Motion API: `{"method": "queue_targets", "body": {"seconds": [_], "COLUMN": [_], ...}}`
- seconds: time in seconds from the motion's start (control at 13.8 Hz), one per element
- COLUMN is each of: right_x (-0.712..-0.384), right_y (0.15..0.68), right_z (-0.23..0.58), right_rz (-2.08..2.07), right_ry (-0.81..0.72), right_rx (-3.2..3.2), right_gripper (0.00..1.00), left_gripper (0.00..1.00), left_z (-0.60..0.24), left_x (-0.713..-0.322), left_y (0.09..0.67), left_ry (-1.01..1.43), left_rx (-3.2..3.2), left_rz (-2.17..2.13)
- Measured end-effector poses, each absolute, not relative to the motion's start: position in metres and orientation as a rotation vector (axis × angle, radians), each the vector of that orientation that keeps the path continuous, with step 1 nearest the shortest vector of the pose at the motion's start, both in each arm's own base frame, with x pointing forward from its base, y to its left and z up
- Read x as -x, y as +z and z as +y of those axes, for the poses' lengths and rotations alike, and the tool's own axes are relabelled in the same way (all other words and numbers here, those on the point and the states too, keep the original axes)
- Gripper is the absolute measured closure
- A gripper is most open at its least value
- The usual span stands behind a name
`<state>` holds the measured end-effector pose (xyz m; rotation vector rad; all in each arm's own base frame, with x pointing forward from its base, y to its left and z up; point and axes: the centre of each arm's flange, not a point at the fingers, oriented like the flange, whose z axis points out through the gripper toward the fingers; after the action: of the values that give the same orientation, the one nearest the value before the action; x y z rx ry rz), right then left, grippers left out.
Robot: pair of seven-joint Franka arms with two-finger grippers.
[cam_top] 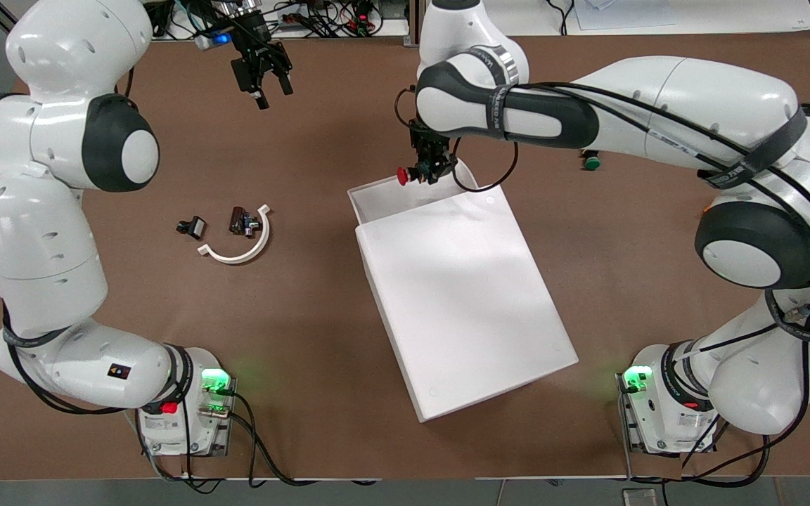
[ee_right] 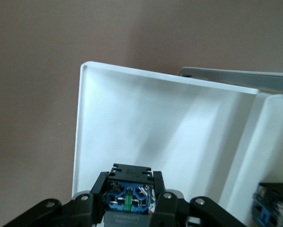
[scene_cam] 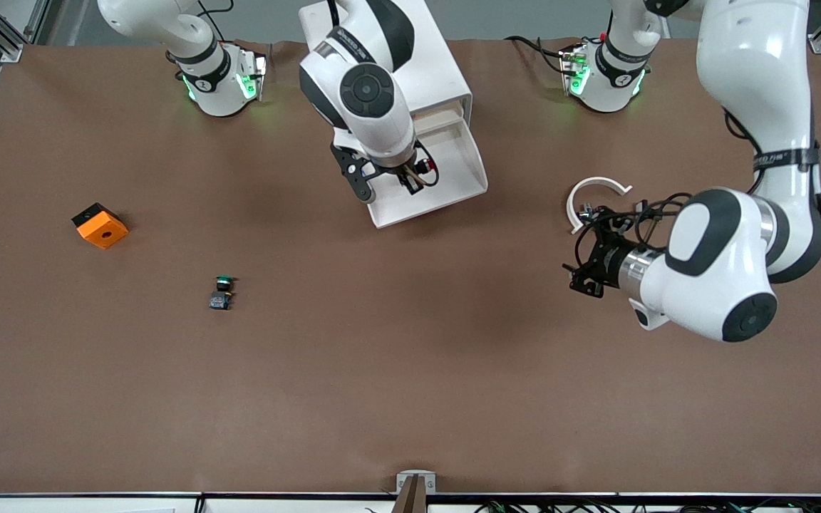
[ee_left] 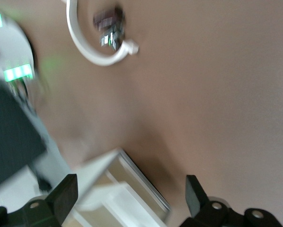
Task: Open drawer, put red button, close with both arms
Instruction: 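Lower the red button into the open drawer and open the right gripper, then push the drawer shut with the left gripper while the right gripper withdraws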
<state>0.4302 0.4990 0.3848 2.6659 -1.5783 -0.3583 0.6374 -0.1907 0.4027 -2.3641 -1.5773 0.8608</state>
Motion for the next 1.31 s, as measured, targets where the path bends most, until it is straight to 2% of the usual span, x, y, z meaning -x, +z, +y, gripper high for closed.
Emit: {"method": "queue_targets", "body": {"seconds": [0.29, 0.8, 0.87, 1.02, 1.23, 1.31], "right_x": [-0.427, -0.414, -0.415, -0.418, -0.433, -0.442], "right_y": [0.358, 0.332, 0.332, 0.34, 0.392, 0.42], "right_z": [0.511, 0.522, 0.522, 0.521, 0.502, 0.487], "right_rz": [-1.627, -1.585, -1.587, -1.594, -1.617, -1.619], "right_ry": [-0.324, -0.268, -0.267, -0.265, -0.273, -0.282], "right_rx": [-2.64, -2.628, -2.628, -2.628, -2.605, -2.594], "right_gripper": [0.58, 0.58, 0.52, 0.3, 0.0, 0.0], "left_gripper": [0.0, 0.0, 0.0, 0.0, 0.0, 0.0], "left_z": [-0.212, -0.215, -0.22, -0.238, -0.269, -0.277], "left_x": [-0.627, -0.643, -0.643, -0.641, -0.632, -0.627], "left_y": [0.42, 0.442, 0.444, 0.436, 0.403, 0.39], "left_ry": [0.667, 0.488, 0.466, 0.425, 0.344, 0.307], "left_rx": [2.563, 2.936, 2.971, 3.025, 3.1, 3.124], "left_rz": [-1.23, -0.698, -0.644, -0.582, -0.535, -0.536]}}
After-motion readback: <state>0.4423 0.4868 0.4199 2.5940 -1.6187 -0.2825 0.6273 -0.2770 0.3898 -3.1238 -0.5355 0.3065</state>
